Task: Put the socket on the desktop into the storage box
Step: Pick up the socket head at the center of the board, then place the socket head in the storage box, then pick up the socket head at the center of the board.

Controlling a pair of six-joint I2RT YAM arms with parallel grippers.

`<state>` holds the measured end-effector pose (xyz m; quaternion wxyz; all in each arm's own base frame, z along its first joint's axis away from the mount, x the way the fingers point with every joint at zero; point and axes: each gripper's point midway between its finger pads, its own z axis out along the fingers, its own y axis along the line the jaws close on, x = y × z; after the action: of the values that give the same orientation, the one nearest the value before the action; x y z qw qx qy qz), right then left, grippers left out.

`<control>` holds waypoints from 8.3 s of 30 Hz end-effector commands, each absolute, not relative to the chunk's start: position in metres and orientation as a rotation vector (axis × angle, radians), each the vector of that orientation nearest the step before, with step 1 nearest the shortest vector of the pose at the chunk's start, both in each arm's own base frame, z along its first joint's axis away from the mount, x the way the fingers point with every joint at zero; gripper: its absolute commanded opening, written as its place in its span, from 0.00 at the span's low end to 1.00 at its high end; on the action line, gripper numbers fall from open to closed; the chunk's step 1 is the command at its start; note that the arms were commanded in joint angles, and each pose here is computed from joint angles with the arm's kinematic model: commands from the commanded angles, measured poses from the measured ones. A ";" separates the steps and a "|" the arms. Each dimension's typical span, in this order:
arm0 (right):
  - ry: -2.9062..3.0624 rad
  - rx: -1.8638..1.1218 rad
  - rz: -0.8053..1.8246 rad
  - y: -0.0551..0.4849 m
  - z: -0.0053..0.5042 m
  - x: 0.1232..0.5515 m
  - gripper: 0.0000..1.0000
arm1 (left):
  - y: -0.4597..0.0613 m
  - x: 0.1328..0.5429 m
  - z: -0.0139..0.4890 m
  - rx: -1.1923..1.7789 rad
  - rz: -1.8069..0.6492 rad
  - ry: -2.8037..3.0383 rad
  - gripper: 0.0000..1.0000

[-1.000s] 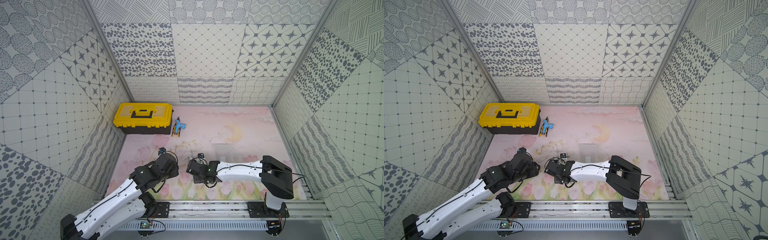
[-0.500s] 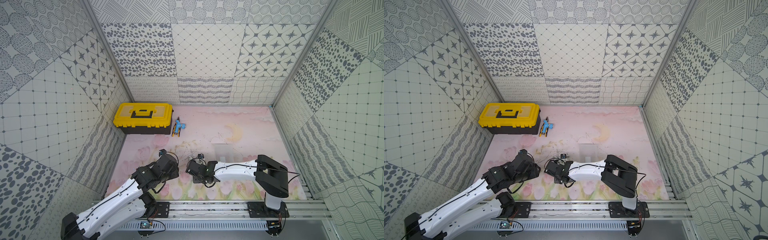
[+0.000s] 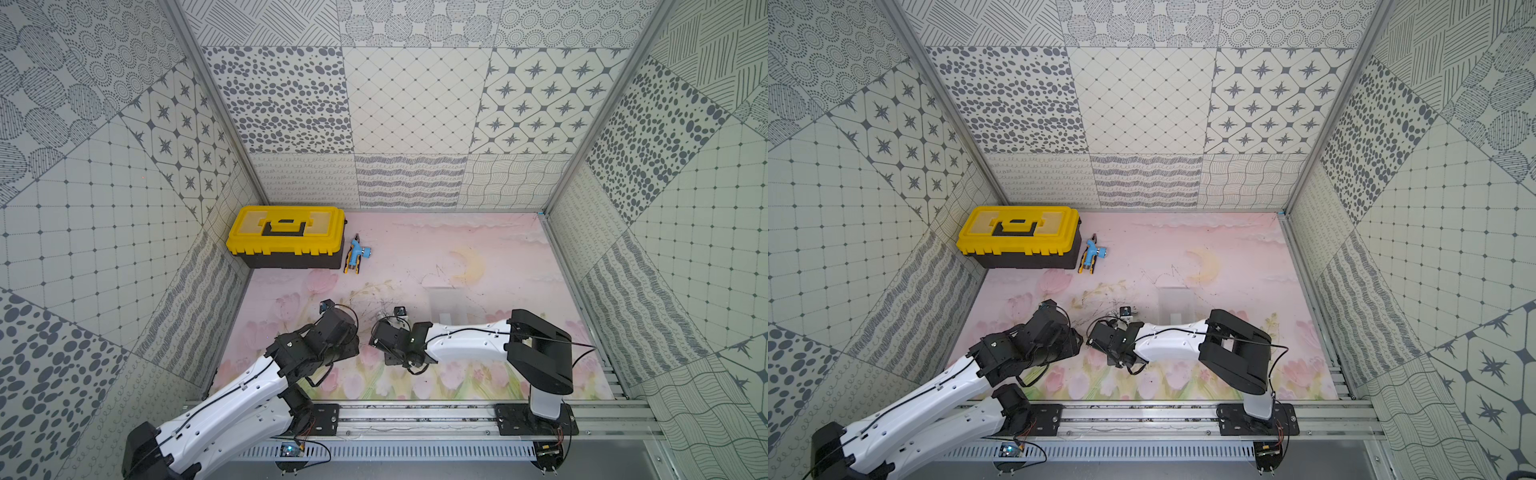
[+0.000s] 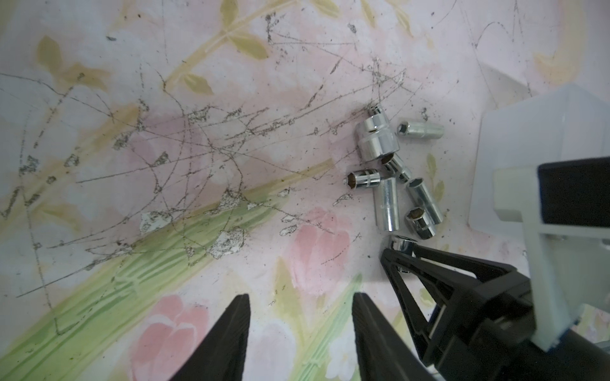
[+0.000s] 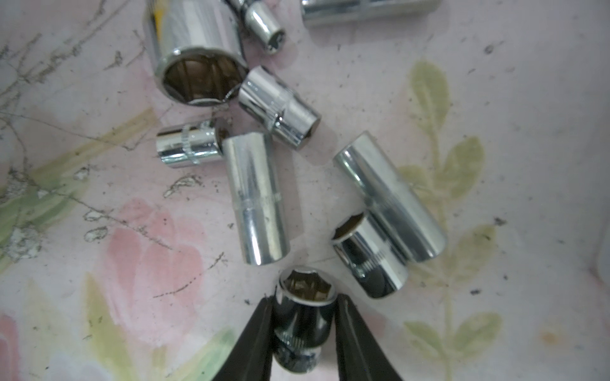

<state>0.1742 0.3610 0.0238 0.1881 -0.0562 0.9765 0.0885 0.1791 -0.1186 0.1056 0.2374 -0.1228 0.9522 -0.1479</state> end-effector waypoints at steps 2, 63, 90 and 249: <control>2.756 -0.184 0.181 0.356 0.013 0.175 0.32 | -0.126 0.182 0.107 -0.347 -0.449 2.605 0.55; 2.506 0.100 0.474 0.186 0.156 0.199 0.19 | -0.236 0.214 0.138 -0.232 -1.024 2.536 0.55; 2.581 0.051 0.449 0.209 0.161 0.230 0.23 | -0.186 0.191 0.122 -0.154 -0.399 2.728 0.59; 2.722 -0.824 -0.013 0.337 0.033 0.301 0.60 | -0.152 0.210 0.113 -0.419 -0.548 2.619 0.50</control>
<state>0.2972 0.3329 0.0342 0.1440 -0.2754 0.9505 0.0032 0.2134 -0.1512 0.1137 0.2248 -0.1529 0.9420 -0.1968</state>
